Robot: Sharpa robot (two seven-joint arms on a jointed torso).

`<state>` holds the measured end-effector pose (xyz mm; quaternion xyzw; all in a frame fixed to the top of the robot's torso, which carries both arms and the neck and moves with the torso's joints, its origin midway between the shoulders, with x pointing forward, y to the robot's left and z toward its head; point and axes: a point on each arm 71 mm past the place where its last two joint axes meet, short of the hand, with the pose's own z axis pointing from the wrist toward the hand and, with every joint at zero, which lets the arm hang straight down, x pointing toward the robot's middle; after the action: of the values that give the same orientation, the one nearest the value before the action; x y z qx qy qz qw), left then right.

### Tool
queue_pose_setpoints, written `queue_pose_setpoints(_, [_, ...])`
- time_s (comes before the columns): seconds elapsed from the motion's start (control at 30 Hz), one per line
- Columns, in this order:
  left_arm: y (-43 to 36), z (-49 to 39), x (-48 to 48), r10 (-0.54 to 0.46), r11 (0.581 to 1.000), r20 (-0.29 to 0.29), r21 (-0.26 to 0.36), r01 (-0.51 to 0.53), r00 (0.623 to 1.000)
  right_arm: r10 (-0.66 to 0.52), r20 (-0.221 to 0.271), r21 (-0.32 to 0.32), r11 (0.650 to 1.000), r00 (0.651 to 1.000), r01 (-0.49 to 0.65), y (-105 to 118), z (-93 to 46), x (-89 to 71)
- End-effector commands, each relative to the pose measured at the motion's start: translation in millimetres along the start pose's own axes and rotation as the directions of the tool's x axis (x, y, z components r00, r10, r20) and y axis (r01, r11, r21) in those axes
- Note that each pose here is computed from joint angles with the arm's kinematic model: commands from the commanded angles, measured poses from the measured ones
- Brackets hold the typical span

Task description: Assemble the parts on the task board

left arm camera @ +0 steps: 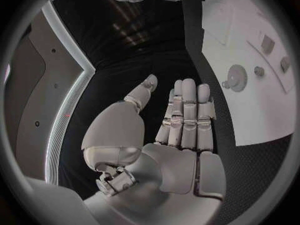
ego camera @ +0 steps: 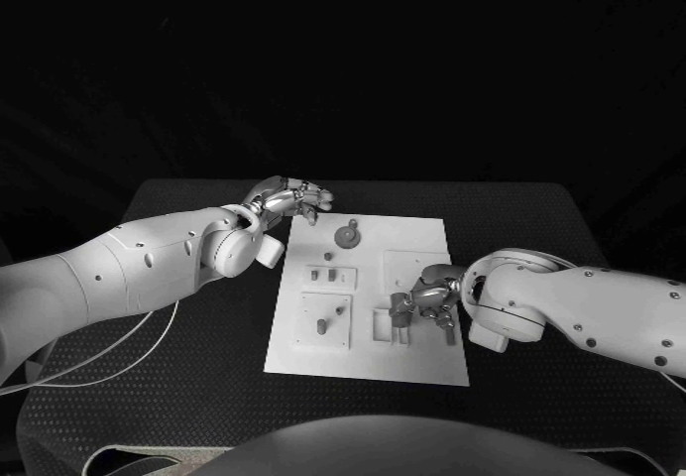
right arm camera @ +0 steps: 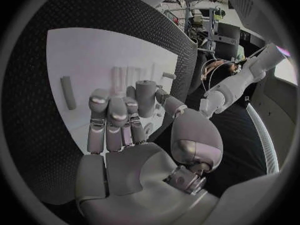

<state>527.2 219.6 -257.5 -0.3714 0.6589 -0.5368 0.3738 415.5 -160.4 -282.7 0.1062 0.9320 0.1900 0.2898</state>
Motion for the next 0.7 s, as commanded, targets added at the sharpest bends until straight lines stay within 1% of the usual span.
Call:
queue_pose_setpoints(0.03, [-1.6,0.5,2.2,-0.011,1.0,-0.013,0.007,0.011,1.0,-0.014,-0.036,0.003,1.0,0.999,0.014,5,2.9,3.7])
queue_pose_setpoints(0.43, [-2.1,0.0,3.1,-0.012,1.0,-0.017,0.009,0.012,1.0,-0.074,-0.039,0.003,0.997,0.996,0.074,8,15.3,14.2])
queue_pose_setpoints(0.7, [-2.2,-0.4,2.8,-0.012,1.0,-0.017,0.009,0.013,1.0,-0.084,-0.035,0.014,0.996,0.996,0.085,5,20.3,15.9])
